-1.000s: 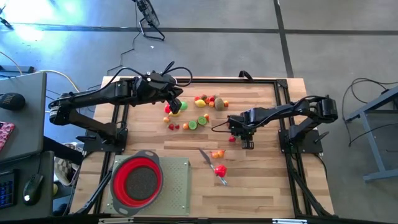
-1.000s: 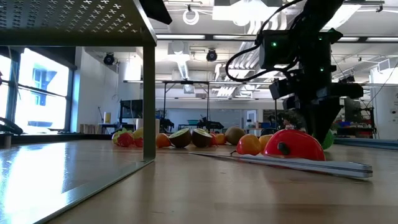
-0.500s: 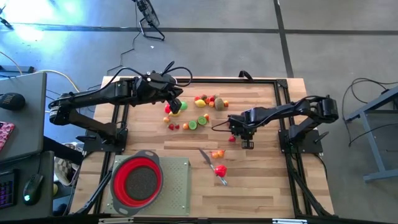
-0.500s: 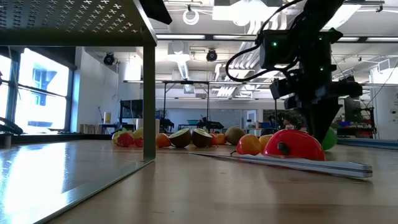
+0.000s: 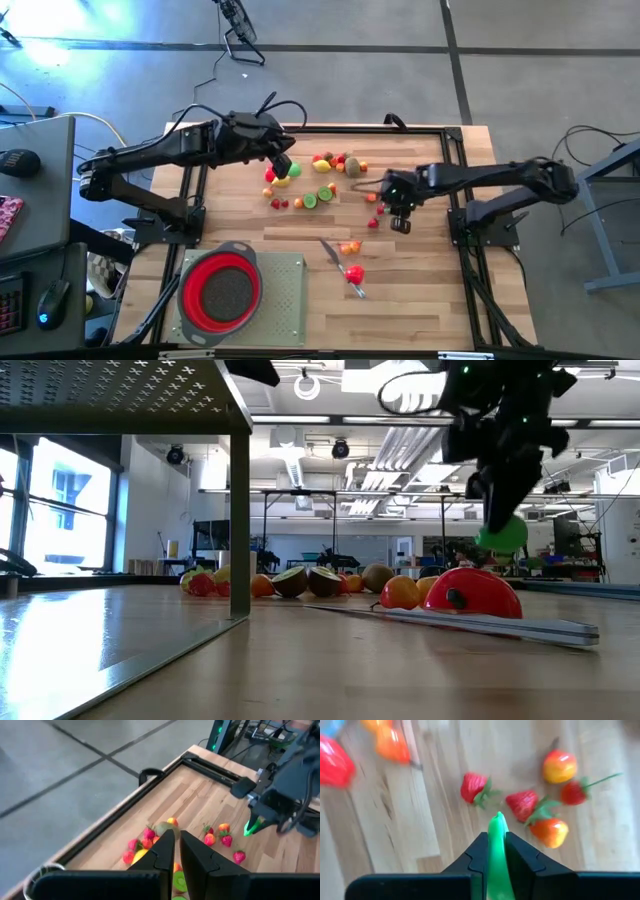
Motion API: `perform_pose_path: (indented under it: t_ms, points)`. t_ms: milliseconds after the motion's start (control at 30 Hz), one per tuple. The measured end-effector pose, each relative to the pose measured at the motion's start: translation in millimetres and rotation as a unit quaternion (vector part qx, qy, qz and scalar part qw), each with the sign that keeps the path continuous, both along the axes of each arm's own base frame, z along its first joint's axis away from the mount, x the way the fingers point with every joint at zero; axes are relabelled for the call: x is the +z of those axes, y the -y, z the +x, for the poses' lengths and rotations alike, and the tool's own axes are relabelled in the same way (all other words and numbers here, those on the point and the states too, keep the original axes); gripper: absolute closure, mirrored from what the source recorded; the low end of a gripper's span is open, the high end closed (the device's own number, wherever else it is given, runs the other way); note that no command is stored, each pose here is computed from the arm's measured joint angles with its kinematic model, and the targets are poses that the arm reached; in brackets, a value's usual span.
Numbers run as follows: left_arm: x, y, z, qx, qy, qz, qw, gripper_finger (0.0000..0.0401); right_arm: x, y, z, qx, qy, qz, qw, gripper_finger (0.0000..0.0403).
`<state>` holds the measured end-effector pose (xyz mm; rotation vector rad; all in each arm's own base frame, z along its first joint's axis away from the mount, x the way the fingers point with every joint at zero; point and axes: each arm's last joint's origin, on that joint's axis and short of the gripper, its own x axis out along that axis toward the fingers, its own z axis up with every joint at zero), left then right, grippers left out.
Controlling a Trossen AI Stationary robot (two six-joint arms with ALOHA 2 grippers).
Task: Pick & Place Fruit
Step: Put the half avocado into the red strainer bowl on the shelf
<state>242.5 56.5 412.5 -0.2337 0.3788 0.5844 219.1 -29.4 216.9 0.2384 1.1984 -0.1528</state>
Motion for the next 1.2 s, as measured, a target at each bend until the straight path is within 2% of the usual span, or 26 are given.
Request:
perform_pose_path:
  t_ms: [233, 367, 567, 767, 900, 1067, 1200]
  points:
    - [33.3, 3.8, -7.3, -0.067, 0.024, 0.046, 0.996, 0.0377, 50.2, 6.1, -8.6, -0.06, 0.131, -0.001, 0.99, 0.0363]
    - [51.9, 7.0, -12.5, -0.117, 0.039, 0.079, 0.989, 0.0377, 80.9, 8.7, -2.1, -0.067, 0.216, -0.009, 0.974, 0.0363]
    - [73.7, 6.9, -26.8, -0.121, 0.063, 0.117, 0.984, 0.0377, 121.4, 12.0, 7.8, -0.077, 0.325, -0.046, 0.941, 0.0363]
    - [80.3, 1.7, -31.8, -0.132, 0.088, 0.116, 0.981, 0.0377, 159.5, 13.5, 13.6, -0.063, 0.437, -0.081, 0.894, 0.0363]
    - [83.2, 0.1, -30.0, -0.155, 0.11, 0.113, 0.975, 0.0377, 181.7, 13.9, 15.4, -0.055, 0.513, -0.101, 0.851, 0.0363]
    - [85.5, -0.5, -21.8, -0.178, 0.133, 0.12, 0.968, 0.0377, 206.6, 13.7, 14.4, -0.047, 0.603, -0.125, 0.786, 0.0363]
    - [88.3, 0.1, -21.4, -0.187, 0.149, 0.121, 0.963, 0.0377, 215.4, 13.5, 13.1, -0.042, 0.637, -0.14, 0.757, 0.0363]
